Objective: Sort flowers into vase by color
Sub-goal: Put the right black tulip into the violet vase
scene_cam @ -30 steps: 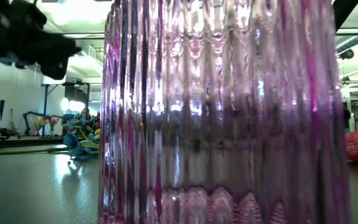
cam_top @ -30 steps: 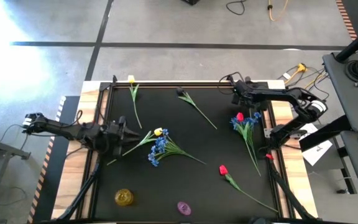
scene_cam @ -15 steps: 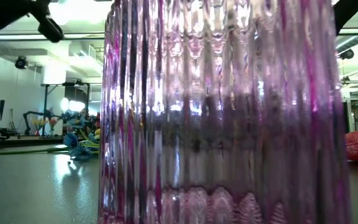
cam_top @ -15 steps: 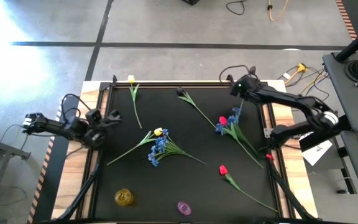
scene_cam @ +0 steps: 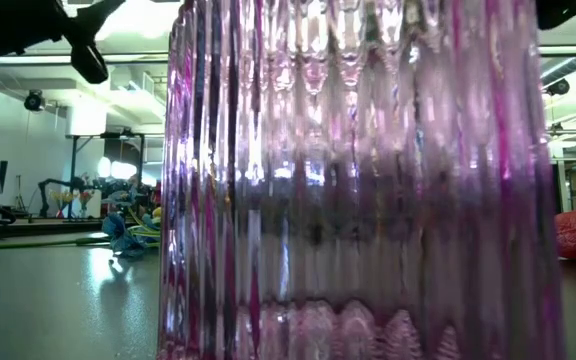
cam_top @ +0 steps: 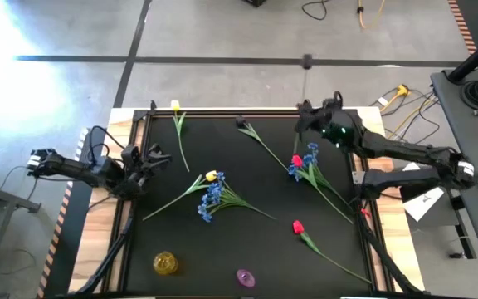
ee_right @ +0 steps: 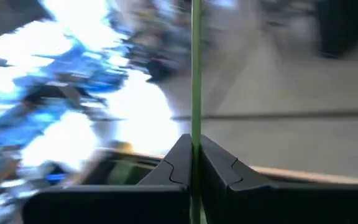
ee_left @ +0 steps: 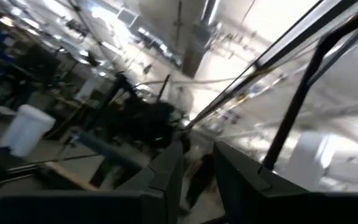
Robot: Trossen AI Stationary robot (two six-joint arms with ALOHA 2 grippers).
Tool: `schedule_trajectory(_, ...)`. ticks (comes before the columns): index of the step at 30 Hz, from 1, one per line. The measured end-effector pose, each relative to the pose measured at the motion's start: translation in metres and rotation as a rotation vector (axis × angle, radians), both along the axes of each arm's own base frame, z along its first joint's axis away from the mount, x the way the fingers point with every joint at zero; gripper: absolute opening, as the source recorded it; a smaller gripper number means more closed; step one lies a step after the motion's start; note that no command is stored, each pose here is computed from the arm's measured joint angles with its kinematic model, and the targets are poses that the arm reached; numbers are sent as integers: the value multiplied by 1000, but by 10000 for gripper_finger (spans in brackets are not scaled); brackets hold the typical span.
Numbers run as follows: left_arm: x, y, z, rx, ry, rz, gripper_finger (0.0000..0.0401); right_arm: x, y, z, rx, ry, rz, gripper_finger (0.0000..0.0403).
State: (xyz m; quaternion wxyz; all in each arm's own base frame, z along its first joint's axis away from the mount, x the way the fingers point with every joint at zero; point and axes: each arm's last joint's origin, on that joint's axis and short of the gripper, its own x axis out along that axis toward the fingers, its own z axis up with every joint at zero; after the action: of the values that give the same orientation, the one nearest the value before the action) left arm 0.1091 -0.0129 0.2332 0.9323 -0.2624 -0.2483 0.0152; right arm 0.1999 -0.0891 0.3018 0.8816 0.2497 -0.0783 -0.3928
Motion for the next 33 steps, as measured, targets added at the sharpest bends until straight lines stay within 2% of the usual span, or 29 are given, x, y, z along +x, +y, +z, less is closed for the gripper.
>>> schedule_trajectory(4, 13, -3, 10, 67, 176, 11, 77, 18, 45, 13, -81, -122, 112, 9)
schedule_trajectory(6, 18, -5, 18, 100, 269, -21, 77, 26, 68, 15, -105, -143, 145, 9)
schedule_trajectory(10, 28, -10, 32, 168, 445, -140, 77, 42, 114, 17, -125, -118, 237, 9)
schedule_trajectory(13, 33, -14, 41, 170, 541, -219, 77, 56, 147, 17, -121, -92, 307, 9)
schedule_trajectory(21, 51, -32, 55, 66, 580, -378, 77, 99, 230, 15, -174, -11, 465, 9)
schedule_trajectory(27, 59, -62, 48, -37, 592, -510, 77, 125, 297, 20, -338, 76, 525, 9)
schedule_trajectory(30, 57, -79, 42, -70, 627, -526, 77, 139, 324, 10, -441, 139, 567, 9)
schedule_trajectory(33, 50, -93, 40, -93, 634, -505, 77, 153, 345, -3, -442, 148, 592, 9)
